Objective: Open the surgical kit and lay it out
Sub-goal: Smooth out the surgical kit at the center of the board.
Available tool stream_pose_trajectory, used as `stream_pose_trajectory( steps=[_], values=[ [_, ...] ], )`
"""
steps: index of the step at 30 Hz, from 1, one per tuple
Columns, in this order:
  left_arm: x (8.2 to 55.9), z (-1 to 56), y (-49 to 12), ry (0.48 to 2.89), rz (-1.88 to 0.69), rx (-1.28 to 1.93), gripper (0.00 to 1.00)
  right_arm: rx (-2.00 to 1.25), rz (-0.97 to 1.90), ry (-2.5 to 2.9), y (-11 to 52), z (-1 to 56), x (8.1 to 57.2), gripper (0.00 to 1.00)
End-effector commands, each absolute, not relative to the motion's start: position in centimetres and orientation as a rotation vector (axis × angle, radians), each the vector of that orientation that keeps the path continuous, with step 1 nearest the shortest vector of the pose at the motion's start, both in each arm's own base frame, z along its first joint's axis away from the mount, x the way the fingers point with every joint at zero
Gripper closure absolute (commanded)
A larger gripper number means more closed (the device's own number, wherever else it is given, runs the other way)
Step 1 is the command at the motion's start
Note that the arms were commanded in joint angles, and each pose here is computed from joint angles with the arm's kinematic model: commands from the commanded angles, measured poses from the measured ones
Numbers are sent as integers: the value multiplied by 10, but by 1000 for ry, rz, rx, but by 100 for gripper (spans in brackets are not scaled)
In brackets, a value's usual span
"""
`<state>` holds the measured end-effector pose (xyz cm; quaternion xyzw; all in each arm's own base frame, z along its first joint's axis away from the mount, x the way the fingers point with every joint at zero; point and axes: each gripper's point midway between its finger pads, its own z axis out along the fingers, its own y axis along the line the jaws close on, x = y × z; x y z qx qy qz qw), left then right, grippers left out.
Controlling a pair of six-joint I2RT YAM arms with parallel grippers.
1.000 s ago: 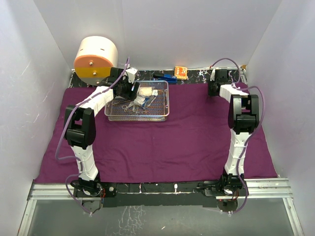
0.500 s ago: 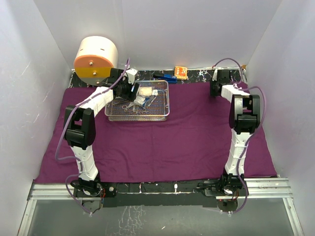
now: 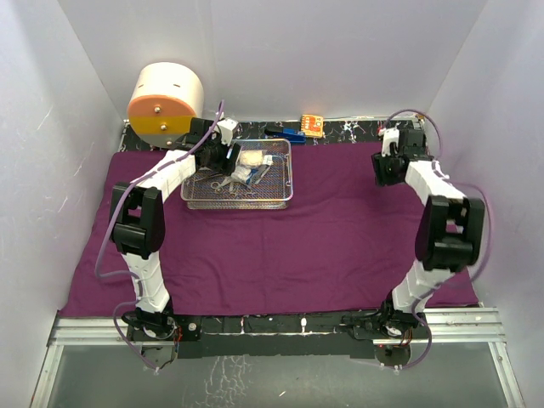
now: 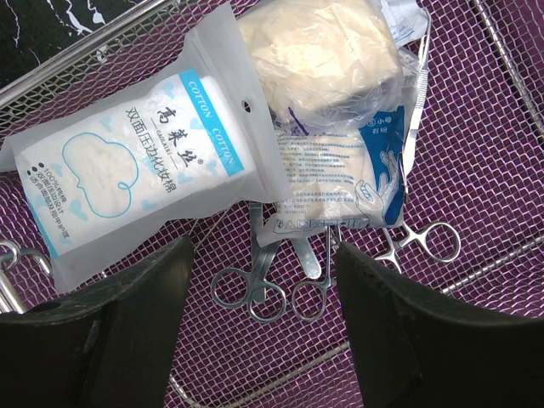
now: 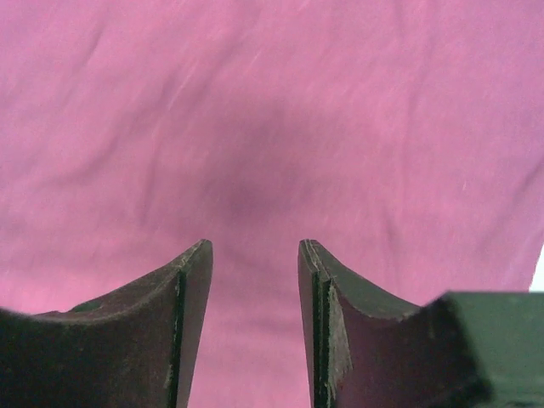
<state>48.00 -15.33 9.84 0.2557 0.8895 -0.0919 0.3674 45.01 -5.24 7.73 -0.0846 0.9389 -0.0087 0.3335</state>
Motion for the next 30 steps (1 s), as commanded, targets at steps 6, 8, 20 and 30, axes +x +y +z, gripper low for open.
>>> stream_pose_trajectory(
  steps=[6,8,20,30],
  values=[
    [478,143,-163,2183,-284,661,33,-759,90,2570,-22,69,294,54],
    [477,143,-163,2184,-289,661,33,-795,86,2602,-23,58,275,54],
    [474,142,-161,2181,-279,666,32,-964,44,2798,-39,13,213,57],
    [472,139,-158,2191,-258,683,32,-1094,16,2919,-51,2,172,58]
  ],
)
